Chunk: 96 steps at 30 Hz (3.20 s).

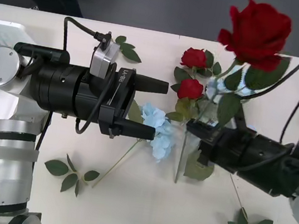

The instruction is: Put the red flowers into the right box and the blue flowers into the left box

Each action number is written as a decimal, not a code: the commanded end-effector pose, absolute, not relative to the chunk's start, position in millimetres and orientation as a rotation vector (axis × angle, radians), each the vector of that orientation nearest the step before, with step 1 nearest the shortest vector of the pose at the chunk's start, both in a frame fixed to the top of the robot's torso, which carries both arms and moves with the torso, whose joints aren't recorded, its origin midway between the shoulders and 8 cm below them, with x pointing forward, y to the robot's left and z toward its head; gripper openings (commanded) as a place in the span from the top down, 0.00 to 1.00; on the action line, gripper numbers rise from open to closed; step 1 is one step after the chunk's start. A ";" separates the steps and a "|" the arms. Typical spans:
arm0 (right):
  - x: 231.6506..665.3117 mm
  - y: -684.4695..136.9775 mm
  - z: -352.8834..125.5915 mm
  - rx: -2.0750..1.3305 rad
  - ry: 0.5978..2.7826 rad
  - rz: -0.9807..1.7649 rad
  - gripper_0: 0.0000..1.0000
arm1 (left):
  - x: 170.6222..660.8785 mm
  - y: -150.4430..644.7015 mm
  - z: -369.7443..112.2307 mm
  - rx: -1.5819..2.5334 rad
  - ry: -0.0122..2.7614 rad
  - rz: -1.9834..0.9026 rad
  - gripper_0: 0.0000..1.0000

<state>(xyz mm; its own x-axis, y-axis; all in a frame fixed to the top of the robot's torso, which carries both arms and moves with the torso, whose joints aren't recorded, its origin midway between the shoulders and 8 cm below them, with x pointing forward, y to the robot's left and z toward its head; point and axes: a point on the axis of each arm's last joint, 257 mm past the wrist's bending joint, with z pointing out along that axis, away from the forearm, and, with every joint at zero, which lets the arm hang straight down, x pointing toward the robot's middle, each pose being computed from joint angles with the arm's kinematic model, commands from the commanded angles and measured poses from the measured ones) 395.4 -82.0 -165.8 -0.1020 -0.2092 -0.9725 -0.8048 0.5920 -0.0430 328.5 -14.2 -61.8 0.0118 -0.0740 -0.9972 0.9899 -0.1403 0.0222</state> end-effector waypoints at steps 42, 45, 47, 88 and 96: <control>414.9 -547.6 -144.8 0.263 2.383 -0.237 1.00 | 386.8 65.7 -202.3 1.018 2.104 -0.410 0.00; 421.8 -581.5 -150.0 0.333 2.385 -0.337 1.00 | 391.7 70.1 -214.8 0.975 2.173 -0.344 0.00; 421.6 -599.0 -155.7 0.365 2.392 -0.392 1.00 | 395.8 73.4 -222.0 0.951 2.210 -0.305 0.00; 390.1 -689.8 -237.5 0.369 2.446 -0.741 0.25 | 450.0 47.6 -324.8 1.074 2.349 -0.098 0.00; 427.5 -585.9 -211.1 0.268 2.471 -0.388 0.26 | 455.2 40.5 -339.7 1.089 2.361 -0.083 0.00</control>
